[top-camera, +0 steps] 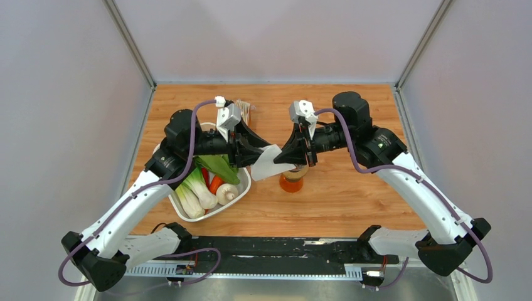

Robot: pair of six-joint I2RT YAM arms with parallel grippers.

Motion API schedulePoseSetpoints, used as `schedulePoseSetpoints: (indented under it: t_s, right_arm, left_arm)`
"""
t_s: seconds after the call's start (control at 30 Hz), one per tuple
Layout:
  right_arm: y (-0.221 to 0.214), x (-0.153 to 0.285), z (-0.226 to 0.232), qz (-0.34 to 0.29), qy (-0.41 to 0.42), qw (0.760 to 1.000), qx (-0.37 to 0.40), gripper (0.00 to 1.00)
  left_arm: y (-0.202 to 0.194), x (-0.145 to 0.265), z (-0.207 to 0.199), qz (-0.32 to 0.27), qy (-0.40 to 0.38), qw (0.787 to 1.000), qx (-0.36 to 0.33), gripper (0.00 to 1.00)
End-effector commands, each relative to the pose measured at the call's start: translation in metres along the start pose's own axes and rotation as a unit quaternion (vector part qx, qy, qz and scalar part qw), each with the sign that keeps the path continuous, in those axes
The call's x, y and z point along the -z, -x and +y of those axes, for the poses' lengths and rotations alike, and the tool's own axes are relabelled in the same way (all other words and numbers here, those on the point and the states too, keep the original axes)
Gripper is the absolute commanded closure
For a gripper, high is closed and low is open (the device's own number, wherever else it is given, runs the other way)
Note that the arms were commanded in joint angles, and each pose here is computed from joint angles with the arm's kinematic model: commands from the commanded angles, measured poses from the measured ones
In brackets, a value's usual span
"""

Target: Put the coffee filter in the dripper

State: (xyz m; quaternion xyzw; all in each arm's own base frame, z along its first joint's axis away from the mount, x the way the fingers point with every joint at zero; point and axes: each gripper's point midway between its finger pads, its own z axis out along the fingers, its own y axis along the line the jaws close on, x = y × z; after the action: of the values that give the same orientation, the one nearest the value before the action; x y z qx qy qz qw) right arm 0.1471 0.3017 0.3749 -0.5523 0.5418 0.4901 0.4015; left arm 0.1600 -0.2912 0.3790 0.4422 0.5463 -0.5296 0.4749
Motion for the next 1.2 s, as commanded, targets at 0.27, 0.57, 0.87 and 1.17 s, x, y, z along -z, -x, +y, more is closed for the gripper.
schedulePoseSetpoints:
  t_s: [0.27,0.57,0.87,1.17]
  right_arm:
    - [0.007,-0.001,0.009,-0.004,0.029,1.0,0.01,1.0]
    - [0.006,-0.002,0.009,-0.004,0.029,1.0,0.008,1.0]
    - [0.006,0.001,0.013,-0.004,0.027,1.0,0.011,1.0]
    - [0.007,0.004,0.017,-0.006,0.027,1.0,0.012,1.0]
  left_arm:
    - [0.044,-0.005,-0.016,-0.051,-0.034,0.997,-0.044,0.58]
    - [0.051,-0.008,-0.018,-0.064,-0.037,0.997,-0.037,0.58]
    - [0.06,-0.003,-0.023,-0.076,-0.029,0.996,-0.043,0.58]
    - [0.065,0.003,-0.023,-0.085,-0.024,0.996,-0.032,0.58]
